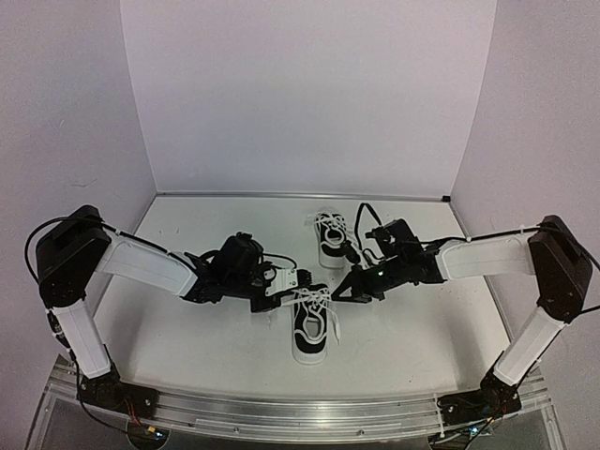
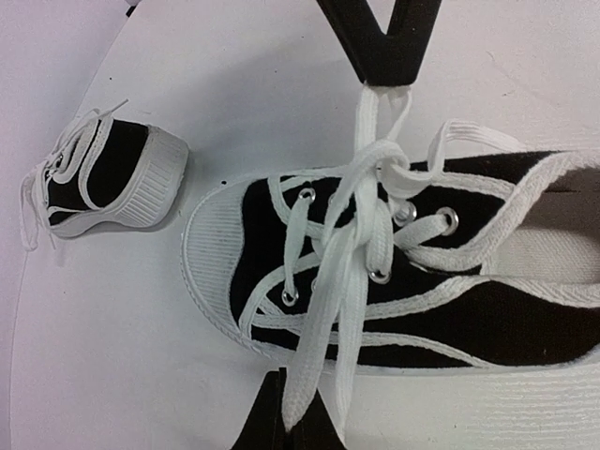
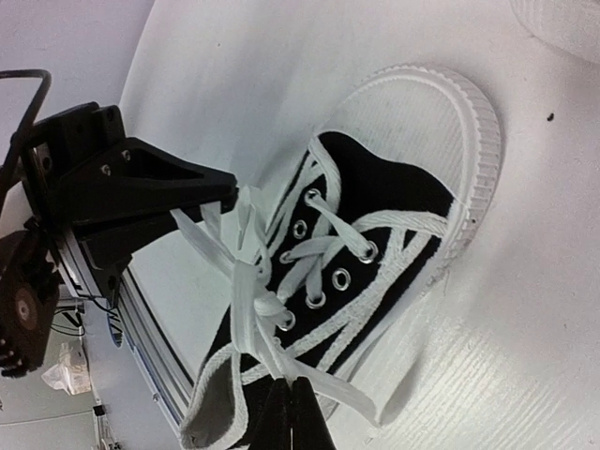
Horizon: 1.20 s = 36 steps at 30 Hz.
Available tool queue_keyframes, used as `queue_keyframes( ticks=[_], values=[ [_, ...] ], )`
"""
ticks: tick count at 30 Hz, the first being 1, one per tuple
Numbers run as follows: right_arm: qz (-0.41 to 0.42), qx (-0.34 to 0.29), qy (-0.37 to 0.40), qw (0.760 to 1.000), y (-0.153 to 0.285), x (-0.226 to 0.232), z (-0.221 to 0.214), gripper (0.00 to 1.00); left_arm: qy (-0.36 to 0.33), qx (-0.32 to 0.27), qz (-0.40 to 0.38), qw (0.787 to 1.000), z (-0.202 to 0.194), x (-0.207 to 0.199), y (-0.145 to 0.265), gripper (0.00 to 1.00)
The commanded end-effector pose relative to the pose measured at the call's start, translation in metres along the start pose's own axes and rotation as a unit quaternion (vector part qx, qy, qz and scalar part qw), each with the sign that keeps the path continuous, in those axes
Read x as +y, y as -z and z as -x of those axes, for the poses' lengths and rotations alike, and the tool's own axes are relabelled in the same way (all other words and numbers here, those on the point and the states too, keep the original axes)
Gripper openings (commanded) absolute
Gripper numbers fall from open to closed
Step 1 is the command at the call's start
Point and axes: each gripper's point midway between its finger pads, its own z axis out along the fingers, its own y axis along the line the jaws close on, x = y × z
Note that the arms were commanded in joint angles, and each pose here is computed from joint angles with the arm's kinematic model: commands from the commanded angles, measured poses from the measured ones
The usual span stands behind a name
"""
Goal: Tie the shoes
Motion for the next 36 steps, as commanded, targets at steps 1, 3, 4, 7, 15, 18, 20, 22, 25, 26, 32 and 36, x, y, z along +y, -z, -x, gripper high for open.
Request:
queue_keyframes(
  ticks=[1,3,4,7,15,18,20,22,25,26,32,36],
  values=[
    [-0.040,-0.004,0.003,0.999,0.010,-0.011,-0.008,0.00,0.011,-0.004,0.026,1.000,0.006,0.011,0.017,0.00],
    [-0.054,-0.003,0.000,0.999,0.010,-0.018,-0.011,0.00,0.012,0.000,0.029,1.000,0.004,0.011,0.019,0.00],
    [-0.062,-0.003,-0.002,0.998,0.011,-0.021,-0.013,0.00,0.013,0.003,0.030,0.999,0.002,0.010,0.019,0.00],
    [-0.080,-0.001,-0.006,0.997,0.012,-0.030,-0.018,0.00,0.015,0.011,0.031,0.999,-0.005,0.008,0.019,0.00],
    [-0.110,-0.010,-0.021,0.994,0.020,-0.048,-0.023,0.00,0.031,0.032,0.045,0.998,-0.019,0.010,0.018,0.00],
    [-0.115,-0.012,-0.024,0.993,0.023,-0.051,-0.023,0.00,0.033,0.035,0.056,0.997,-0.020,0.014,0.018,0.00],
    [-0.118,-0.014,-0.025,0.993,0.025,-0.053,-0.023,0.00,0.035,0.040,0.065,0.996,-0.022,0.019,0.018,0.00],
    [-0.120,-0.015,-0.026,0.992,0.026,-0.054,-0.023,0.00,0.040,0.043,0.067,0.996,-0.024,0.021,0.018,0.00],
    [-0.118,-0.017,-0.025,0.993,0.026,-0.053,-0.020,0.00,0.042,0.054,0.073,0.995,-0.026,0.025,0.016,0.00],
    [-0.118,-0.017,-0.024,0.993,0.025,-0.053,-0.020,0.00,0.043,0.061,0.078,0.994,-0.028,0.028,0.015,0.00],
    [-0.129,-0.012,-0.030,0.991,0.024,-0.061,-0.025,0.00,0.049,0.082,0.077,0.992,-0.038,0.028,0.012,0.00],
    [-0.135,-0.009,-0.035,0.990,0.026,-0.068,-0.030,0.00,0.055,0.089,0.075,0.992,-0.044,0.028,0.010,0.00]
  ],
)
